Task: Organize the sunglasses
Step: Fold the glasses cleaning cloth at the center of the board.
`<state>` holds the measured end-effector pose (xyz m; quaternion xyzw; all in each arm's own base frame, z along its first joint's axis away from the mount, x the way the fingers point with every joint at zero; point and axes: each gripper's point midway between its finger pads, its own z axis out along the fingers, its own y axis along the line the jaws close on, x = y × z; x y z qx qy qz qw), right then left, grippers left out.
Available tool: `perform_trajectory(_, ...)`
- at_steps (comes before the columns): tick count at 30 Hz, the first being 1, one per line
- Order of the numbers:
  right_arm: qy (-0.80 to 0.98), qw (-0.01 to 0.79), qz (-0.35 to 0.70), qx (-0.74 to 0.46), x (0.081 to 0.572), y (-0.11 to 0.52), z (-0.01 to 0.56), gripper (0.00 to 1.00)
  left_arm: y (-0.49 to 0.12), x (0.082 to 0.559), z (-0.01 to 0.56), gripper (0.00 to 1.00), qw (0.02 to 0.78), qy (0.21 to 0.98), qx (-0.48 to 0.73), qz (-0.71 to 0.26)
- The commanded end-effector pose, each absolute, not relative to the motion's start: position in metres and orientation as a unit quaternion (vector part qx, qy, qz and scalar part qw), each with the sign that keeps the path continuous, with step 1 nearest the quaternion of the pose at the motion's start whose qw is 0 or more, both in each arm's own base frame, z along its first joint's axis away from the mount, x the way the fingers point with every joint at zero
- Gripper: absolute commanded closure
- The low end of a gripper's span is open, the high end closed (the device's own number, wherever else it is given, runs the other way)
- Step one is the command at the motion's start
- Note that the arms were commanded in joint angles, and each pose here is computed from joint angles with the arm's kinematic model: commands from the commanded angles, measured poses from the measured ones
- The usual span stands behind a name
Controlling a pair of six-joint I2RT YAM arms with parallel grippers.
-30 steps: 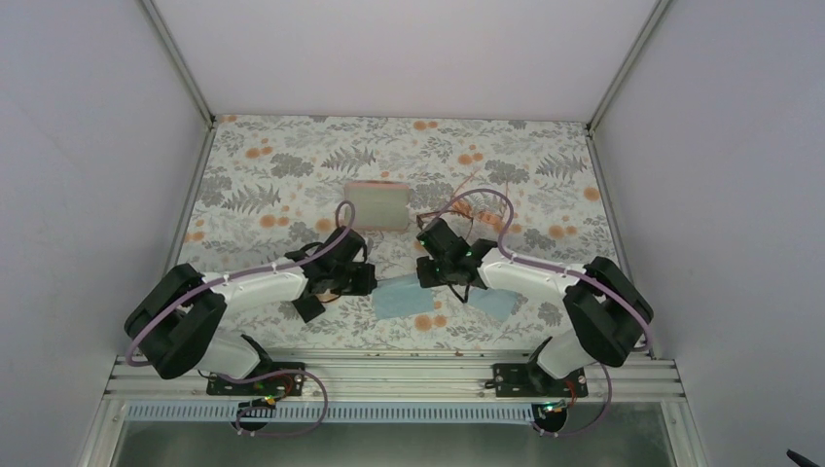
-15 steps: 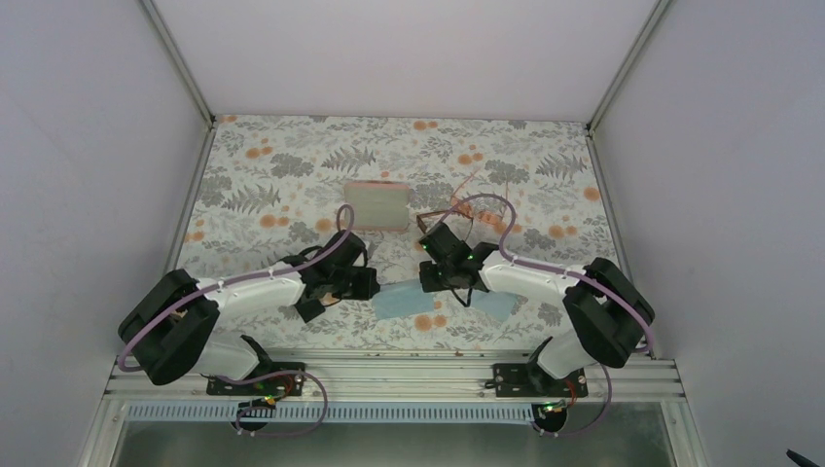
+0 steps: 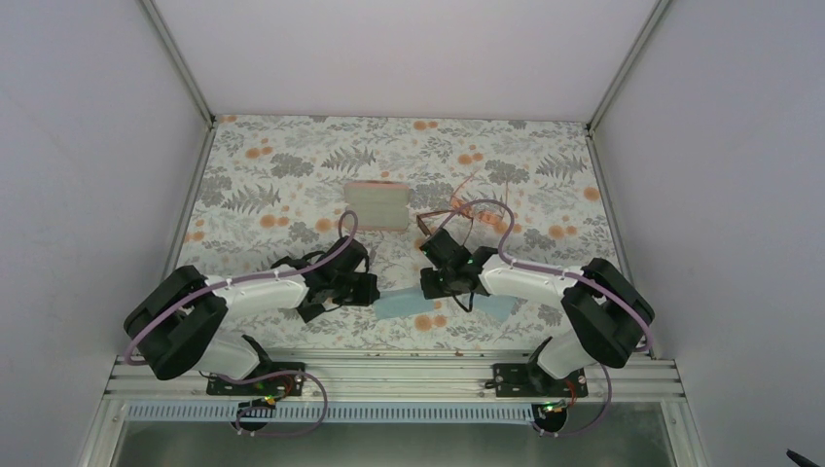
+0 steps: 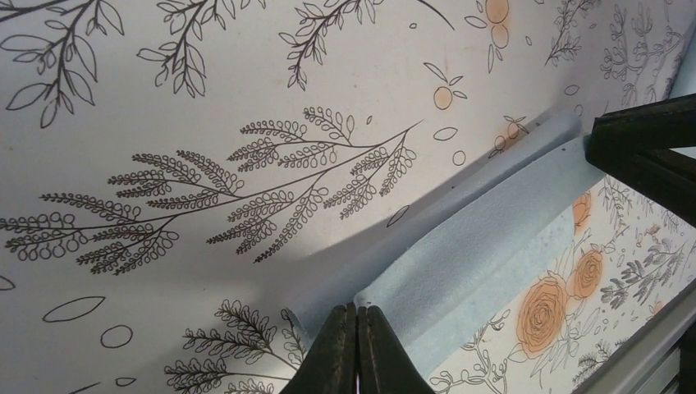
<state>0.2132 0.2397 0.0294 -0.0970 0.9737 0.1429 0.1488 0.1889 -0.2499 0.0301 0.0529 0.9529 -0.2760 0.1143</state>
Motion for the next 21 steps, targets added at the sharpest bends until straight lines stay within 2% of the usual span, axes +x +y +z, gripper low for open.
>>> perform_trajectory(1, 0.975, 0.139, 0.141, -0.097, 0.206, 0.24, 0.022, 0.96, -0.249, 0.187, 0.024, 0.98, 0.111, 0.955, 0.048, -0.272)
perform_trajectory(18, 0.977, 0.131, 0.134, -0.1, 0.196, 0.241, 0.016, 0.96, -0.25, 0.183, 0.023, 0.98, 0.104, 0.953, 0.051, -0.28)
perform_trajectory(21, 0.977, 0.129, 0.132, -0.106, 0.195, 0.241, 0.014, 0.96, -0.252, 0.18, 0.025, 0.94, 0.103, 0.95, 0.055, -0.291)
